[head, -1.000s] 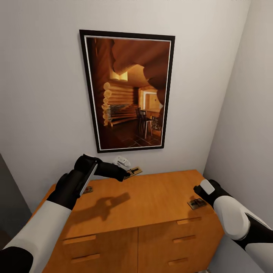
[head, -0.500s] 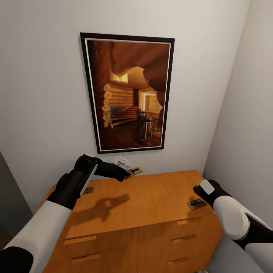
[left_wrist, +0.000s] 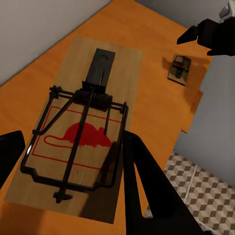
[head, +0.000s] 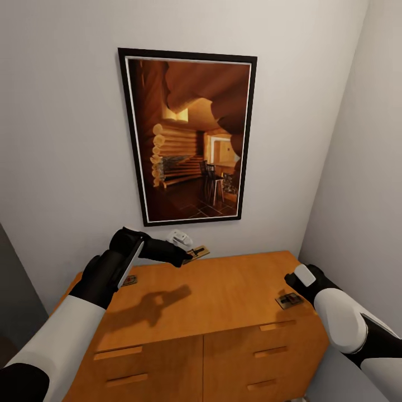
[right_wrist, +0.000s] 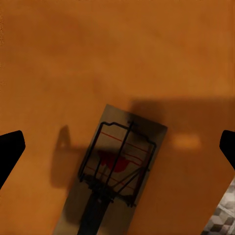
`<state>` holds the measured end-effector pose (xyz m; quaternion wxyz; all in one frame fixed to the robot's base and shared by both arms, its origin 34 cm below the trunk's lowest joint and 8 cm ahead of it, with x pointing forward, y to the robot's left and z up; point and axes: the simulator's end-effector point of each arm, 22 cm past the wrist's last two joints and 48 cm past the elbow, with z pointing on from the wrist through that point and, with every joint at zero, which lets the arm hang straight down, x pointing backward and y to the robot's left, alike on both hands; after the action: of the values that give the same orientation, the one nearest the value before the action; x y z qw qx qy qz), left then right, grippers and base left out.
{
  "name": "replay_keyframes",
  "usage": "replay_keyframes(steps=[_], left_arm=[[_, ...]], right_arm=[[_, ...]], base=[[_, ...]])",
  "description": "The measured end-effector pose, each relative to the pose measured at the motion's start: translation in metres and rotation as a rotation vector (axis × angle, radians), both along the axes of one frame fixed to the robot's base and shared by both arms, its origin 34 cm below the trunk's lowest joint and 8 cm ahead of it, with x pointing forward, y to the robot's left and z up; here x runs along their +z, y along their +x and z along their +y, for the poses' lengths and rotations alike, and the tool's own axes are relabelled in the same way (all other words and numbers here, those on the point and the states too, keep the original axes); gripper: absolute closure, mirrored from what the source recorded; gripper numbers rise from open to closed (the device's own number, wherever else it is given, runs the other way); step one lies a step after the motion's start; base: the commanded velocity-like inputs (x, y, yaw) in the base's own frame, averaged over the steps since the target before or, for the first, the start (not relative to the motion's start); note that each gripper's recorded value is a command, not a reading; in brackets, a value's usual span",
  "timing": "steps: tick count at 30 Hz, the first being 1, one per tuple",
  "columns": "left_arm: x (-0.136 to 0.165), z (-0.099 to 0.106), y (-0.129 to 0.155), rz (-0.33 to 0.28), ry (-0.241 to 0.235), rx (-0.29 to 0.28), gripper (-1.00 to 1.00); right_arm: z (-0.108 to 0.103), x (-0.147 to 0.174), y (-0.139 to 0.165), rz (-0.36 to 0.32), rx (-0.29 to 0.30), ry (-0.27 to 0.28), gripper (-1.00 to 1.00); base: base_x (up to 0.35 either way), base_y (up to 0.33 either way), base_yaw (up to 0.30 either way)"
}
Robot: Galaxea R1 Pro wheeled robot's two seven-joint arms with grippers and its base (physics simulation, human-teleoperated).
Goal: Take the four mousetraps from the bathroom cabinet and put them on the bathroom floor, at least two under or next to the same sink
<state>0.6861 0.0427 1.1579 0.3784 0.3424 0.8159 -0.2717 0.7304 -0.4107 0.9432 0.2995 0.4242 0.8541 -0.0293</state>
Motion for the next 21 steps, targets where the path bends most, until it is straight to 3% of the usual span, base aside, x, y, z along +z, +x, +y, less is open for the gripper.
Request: replay_keyframes(steps=[21], left_arm=[[0.0002,-0.0009,-0.0003,0.0,-0.001,-0.002,1.0]], right_arm=[[-0.0001,-0.0006,-0.0006,0.005,0.004,-0.005,-1.0]], base=[[0.0,0.0,0.0]])
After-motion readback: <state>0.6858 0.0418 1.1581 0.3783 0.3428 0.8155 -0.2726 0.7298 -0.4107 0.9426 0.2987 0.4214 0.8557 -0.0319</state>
